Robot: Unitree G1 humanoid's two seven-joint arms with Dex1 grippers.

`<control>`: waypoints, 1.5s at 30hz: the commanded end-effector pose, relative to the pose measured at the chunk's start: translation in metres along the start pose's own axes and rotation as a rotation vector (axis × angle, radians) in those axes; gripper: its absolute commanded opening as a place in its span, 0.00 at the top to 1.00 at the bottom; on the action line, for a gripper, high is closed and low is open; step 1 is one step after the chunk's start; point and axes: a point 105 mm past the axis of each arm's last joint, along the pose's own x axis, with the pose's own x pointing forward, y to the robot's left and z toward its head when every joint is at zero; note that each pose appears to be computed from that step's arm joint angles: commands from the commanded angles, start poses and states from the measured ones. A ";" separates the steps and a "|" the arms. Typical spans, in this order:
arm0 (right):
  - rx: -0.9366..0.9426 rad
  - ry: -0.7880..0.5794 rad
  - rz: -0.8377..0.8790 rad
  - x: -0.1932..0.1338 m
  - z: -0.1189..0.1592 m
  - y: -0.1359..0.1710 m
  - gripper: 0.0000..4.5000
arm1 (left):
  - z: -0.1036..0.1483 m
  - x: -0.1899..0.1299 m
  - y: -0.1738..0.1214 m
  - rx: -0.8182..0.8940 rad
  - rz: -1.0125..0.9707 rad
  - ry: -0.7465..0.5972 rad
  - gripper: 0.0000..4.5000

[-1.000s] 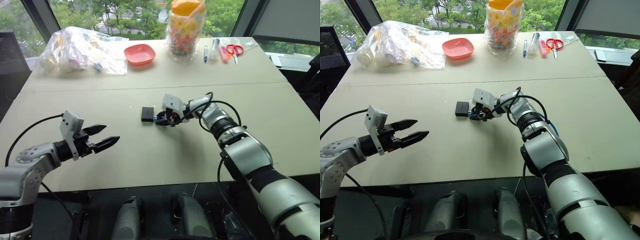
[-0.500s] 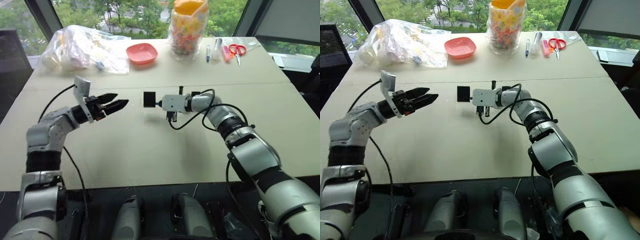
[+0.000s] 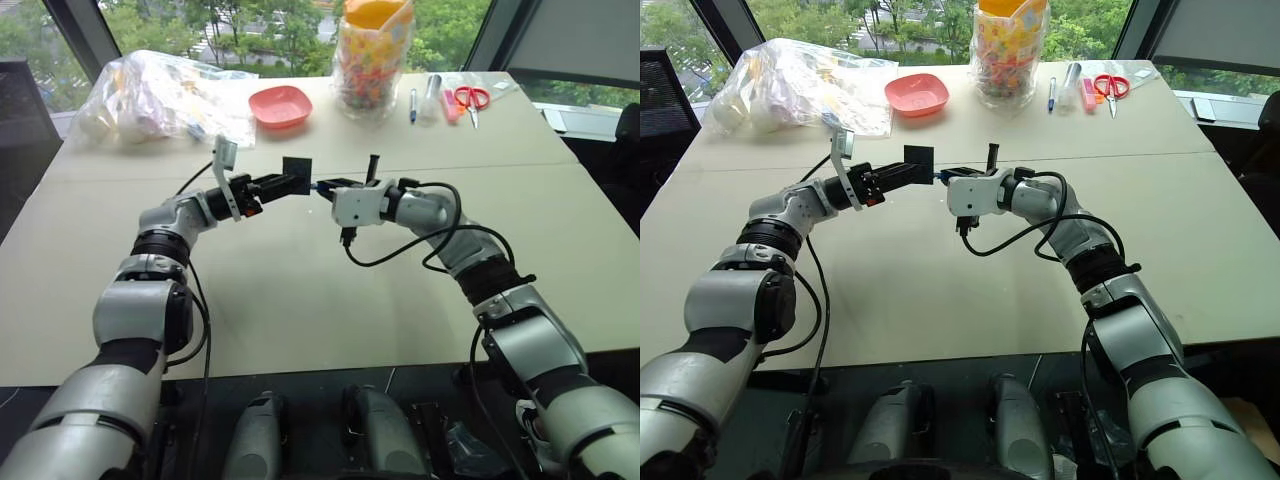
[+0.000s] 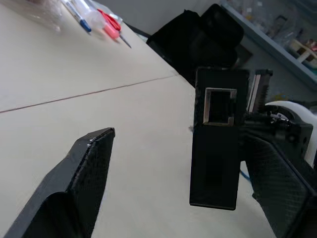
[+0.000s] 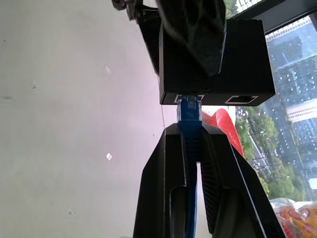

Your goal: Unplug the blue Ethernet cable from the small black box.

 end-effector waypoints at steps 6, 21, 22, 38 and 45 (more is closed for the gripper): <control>-0.005 -0.015 -0.034 -0.008 0.011 -0.009 1.00 | 0.021 0.004 -0.011 0.031 -0.063 -0.058 0.89; 1.378 -0.317 -0.318 -0.063 0.031 -0.001 0.15 | 0.039 -0.007 -0.017 -0.155 -0.141 -0.270 0.89; 1.484 -0.380 -0.291 -0.065 0.040 0.003 0.15 | 0.041 -0.007 -0.020 -0.179 -0.162 -0.291 0.89; 1.832 -0.574 -0.298 -0.047 0.061 0.009 0.15 | 0.024 -0.008 -0.071 -0.308 -0.369 -0.271 0.89; 1.821 -0.607 -0.275 -0.046 0.066 0.006 0.15 | 0.023 -0.009 -0.075 -0.315 -0.367 -0.280 0.89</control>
